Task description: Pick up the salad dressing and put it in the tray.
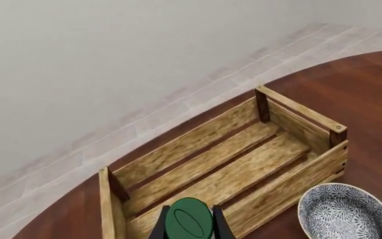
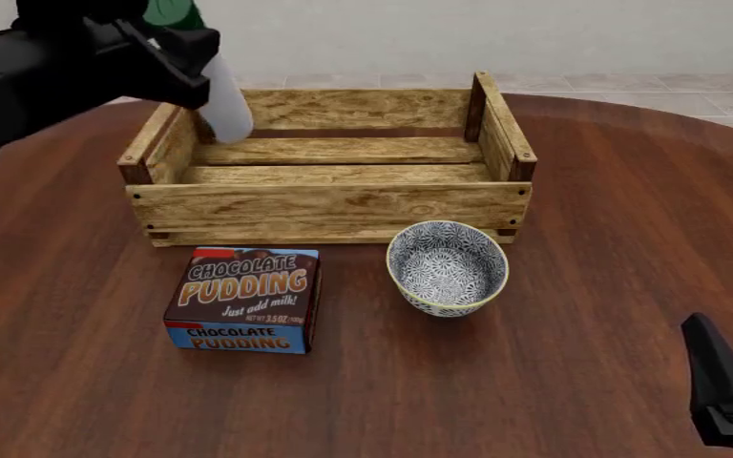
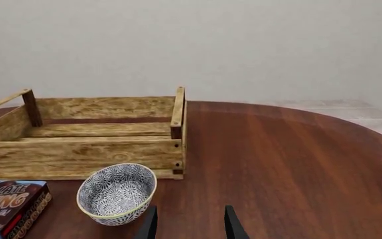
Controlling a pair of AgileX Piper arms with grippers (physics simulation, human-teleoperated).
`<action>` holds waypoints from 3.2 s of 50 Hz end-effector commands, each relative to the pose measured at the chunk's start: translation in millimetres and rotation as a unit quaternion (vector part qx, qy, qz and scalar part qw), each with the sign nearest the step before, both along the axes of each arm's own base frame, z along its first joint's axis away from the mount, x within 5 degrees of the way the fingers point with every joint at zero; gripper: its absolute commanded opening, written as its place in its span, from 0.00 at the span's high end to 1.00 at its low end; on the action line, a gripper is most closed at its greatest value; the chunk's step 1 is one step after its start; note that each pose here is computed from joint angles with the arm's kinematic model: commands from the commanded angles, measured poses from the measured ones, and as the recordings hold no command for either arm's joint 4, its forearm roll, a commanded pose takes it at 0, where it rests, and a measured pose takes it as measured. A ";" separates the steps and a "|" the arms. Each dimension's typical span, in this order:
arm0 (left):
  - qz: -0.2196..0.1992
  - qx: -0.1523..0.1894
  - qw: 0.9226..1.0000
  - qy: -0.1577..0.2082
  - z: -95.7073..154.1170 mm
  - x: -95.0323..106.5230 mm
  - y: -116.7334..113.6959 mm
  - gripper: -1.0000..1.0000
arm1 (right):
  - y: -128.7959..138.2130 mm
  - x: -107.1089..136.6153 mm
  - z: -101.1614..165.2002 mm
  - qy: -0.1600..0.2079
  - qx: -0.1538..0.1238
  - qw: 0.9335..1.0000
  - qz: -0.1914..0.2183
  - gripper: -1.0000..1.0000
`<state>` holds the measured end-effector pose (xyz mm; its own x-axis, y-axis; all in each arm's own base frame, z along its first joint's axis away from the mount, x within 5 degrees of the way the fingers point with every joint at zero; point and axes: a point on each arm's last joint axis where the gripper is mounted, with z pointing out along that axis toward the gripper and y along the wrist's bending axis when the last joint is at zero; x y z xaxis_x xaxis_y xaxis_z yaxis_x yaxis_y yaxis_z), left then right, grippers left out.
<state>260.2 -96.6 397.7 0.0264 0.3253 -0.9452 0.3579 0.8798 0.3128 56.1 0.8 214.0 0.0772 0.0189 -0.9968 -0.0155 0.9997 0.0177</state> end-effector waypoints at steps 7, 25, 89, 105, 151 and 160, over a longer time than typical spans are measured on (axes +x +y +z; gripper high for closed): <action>-0.004 0.006 1.000 0.007 -7.4 60.0 -25.1 1.00 | 0.0 -0.2 0.6 -0.005 0.004 1.000 0.001 0.00; 0.028 -0.003 0.999 0.041 -24.1 133.5 -27.2 1.00 | -0.6 -0.3 1.1 -0.006 0.003 1.000 -0.005 0.00; 0.065 0.010 0.986 0.153 -92.4 244.4 -27.3 1.00 | -1.3 -0.6 3.3 -0.011 0.017 1.000 -0.010 0.00; 0.064 0.028 0.984 0.164 -104.8 249.5 -26.9 1.00 | -1.4 -0.5 2.5 -0.012 0.019 1.000 -0.010 0.00; 0.064 0.040 0.975 0.209 -149.9 260.7 -30.0 1.00 | -1.5 -0.5 2.6 -0.011 0.020 1.000 -0.012 0.00; 0.072 0.021 0.972 0.221 -158.7 264.1 -29.6 1.00 | -1.6 -0.6 3.5 -0.011 0.022 1.000 -0.012 0.00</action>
<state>521.4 -126.8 242.3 -0.4250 0.3482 -0.8355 0.3482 0.9149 0.2041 55.6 -0.7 216.7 0.1004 0.0583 -0.9932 0.0070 0.9982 0.0593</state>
